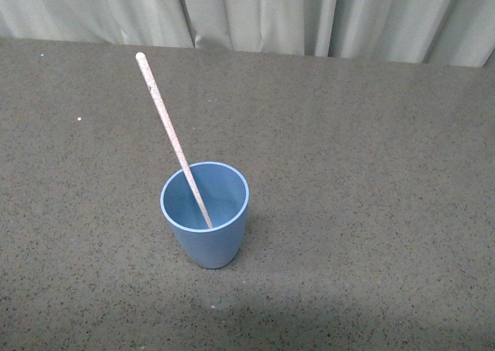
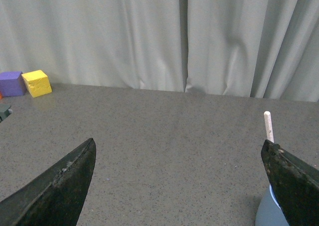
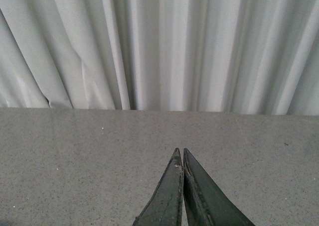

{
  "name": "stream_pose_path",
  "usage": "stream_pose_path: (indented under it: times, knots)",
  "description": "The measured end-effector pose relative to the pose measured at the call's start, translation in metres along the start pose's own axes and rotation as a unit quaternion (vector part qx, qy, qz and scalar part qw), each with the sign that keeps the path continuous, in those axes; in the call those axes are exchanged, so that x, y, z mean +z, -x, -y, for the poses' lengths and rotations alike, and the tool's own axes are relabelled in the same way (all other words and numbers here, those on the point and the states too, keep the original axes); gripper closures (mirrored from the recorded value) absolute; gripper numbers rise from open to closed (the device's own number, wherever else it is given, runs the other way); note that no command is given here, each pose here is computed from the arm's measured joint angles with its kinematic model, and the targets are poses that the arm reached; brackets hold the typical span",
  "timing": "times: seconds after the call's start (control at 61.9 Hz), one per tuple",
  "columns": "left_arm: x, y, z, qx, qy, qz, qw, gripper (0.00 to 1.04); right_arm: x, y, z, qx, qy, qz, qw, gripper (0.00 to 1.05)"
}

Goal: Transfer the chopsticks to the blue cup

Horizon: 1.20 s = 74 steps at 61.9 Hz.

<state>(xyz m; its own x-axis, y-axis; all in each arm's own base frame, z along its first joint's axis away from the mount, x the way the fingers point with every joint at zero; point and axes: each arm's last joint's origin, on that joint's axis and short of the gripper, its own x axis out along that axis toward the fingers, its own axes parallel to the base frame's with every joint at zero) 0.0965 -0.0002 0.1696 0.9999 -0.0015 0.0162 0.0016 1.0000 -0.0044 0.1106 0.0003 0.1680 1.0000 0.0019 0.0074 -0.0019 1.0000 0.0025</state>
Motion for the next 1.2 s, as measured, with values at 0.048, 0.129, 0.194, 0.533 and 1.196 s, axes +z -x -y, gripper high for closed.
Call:
stream_pose_path:
  times: [0.048, 0.129, 0.194, 0.533, 1.196]
  knots:
    - [0.000, 0.000, 0.000, 0.000, 0.000, 0.000, 1.000, 0.07, 0.000, 0.001, 0.000, 0.000, 0.000, 0.000, 1.000, 1.04]
    - [0.000, 0.000, 0.000, 0.000, 0.000, 0.000, 1.000, 0.07, 0.000, 0.002, 0.000, 0.000, 0.000, 0.000, 1.000, 1.04]
    - [0.000, 0.000, 0.000, 0.000, 0.000, 0.000, 1.000, 0.07, 0.000, 0.004, 0.000, 0.000, 0.000, -0.001, 1.000, 1.04]
    - [0.000, 0.000, 0.000, 0.000, 0.000, 0.000, 1.000, 0.07, -0.003, 0.013, 0.000, 0.001, 0.001, -0.003, 1.000, 0.97]
    - [0.000, 0.000, 0.000, 0.000, 0.000, 0.000, 1.000, 0.07, -0.003, 0.013, 0.000, 0.001, 0.001, -0.002, 1.000, 0.09]
